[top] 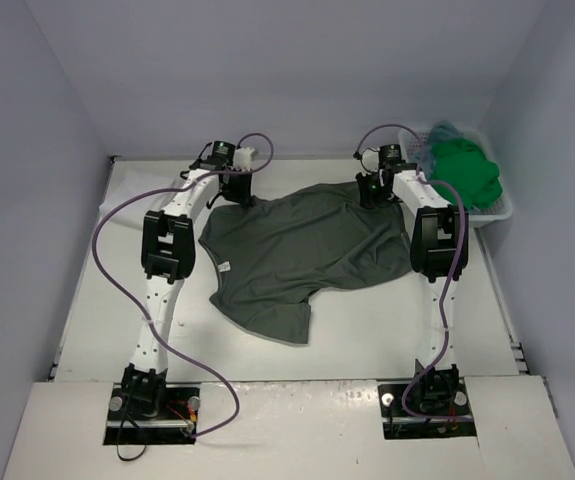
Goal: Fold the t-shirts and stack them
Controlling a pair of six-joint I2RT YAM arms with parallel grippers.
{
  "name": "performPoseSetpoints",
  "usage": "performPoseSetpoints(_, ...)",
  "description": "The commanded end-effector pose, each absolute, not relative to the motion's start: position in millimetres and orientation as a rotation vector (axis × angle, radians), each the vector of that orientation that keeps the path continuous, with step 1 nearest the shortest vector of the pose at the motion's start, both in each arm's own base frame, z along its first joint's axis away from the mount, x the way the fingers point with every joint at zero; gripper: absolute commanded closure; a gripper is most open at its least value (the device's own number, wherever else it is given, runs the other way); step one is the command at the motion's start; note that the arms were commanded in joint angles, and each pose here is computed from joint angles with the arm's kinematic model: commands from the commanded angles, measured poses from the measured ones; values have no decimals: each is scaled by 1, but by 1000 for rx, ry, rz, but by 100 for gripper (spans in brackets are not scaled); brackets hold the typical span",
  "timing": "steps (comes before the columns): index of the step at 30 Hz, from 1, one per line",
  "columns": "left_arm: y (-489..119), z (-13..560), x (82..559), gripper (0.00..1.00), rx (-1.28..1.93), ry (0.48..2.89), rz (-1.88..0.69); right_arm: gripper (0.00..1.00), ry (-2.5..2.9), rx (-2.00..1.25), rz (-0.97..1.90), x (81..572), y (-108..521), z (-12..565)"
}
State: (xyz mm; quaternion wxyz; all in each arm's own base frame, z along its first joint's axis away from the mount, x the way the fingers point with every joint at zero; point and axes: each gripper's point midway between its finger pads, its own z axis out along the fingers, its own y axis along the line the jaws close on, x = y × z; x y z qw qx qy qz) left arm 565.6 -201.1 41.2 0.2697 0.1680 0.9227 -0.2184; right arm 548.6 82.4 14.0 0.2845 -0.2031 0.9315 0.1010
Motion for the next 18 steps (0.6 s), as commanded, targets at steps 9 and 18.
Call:
performPoseSetpoints(9,-160,219,605,100,316,1974,-146,97,2476,-561,316,540,87,34)
performPoseSetpoints(18,-201,217,578,100,426,1961,-226,97,2473,-570,323,539,89,34)
